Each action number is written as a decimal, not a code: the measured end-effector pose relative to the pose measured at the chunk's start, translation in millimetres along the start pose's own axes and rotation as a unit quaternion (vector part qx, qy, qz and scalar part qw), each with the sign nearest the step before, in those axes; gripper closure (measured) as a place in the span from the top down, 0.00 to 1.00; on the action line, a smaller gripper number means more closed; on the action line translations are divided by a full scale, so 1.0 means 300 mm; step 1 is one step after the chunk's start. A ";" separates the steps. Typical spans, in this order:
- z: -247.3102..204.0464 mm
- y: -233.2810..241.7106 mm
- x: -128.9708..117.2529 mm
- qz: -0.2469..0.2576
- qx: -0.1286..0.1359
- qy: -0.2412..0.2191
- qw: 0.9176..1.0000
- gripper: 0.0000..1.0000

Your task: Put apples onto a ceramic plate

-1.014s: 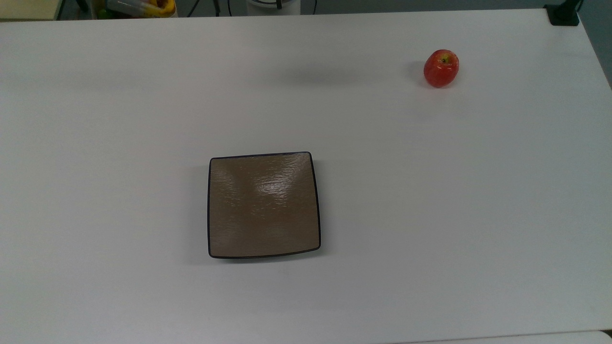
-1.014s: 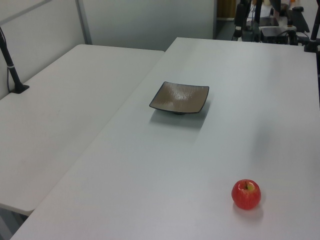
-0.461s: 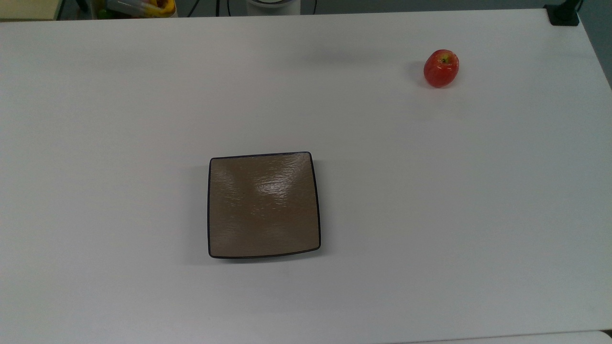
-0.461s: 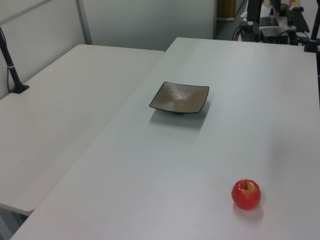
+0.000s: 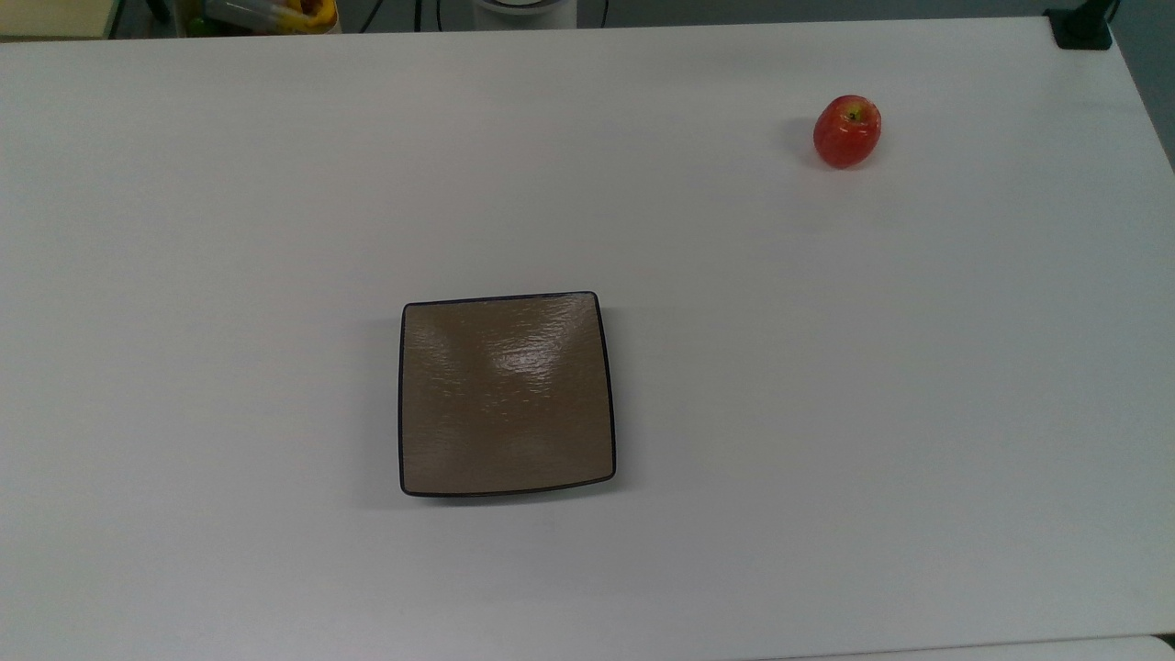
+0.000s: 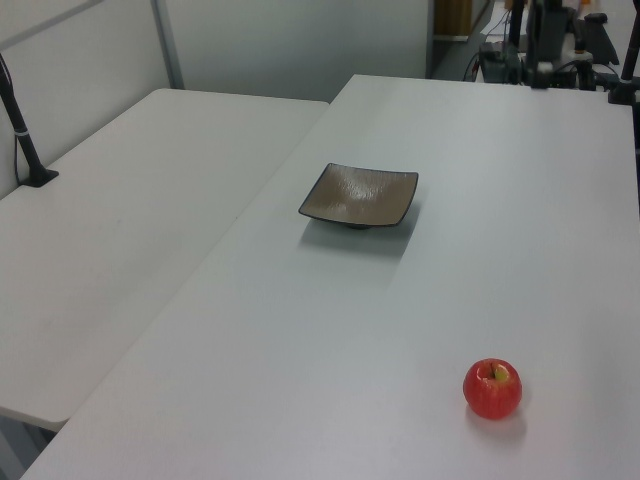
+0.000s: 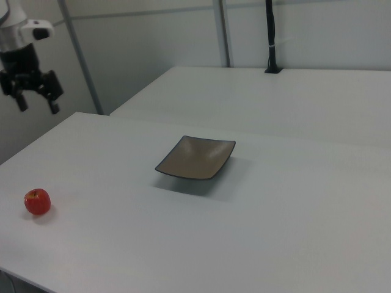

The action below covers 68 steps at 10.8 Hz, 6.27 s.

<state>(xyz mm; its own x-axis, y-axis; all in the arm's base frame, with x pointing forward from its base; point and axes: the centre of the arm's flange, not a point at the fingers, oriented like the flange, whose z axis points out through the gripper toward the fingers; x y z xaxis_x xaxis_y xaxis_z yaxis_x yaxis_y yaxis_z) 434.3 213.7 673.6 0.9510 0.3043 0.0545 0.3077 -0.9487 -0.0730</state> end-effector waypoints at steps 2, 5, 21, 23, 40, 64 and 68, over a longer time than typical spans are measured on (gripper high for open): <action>0.085 -0.205 -0.041 -0.033 0.003 -0.027 0.999 1.00; 0.243 -0.371 -0.069 -0.070 0.012 -0.053 0.996 1.00; 1.119 -0.624 0.029 -0.151 0.011 -0.034 0.988 1.00; 1.165 -0.635 0.024 -0.155 -0.016 -0.031 0.987 1.00; 0.887 -0.612 0.122 -0.136 -0.044 0.021 0.989 0.66; 1.068 0.796 0.760 0.001 -0.050 0.081 0.995 0.66; 1.088 0.803 0.763 0.000 -0.054 0.083 0.995 0.98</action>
<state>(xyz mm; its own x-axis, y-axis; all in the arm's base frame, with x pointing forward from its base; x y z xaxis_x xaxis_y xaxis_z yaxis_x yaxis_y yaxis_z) 735.7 83.0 343.3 0.9302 0.2950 0.2184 0.2950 -0.9549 0.0335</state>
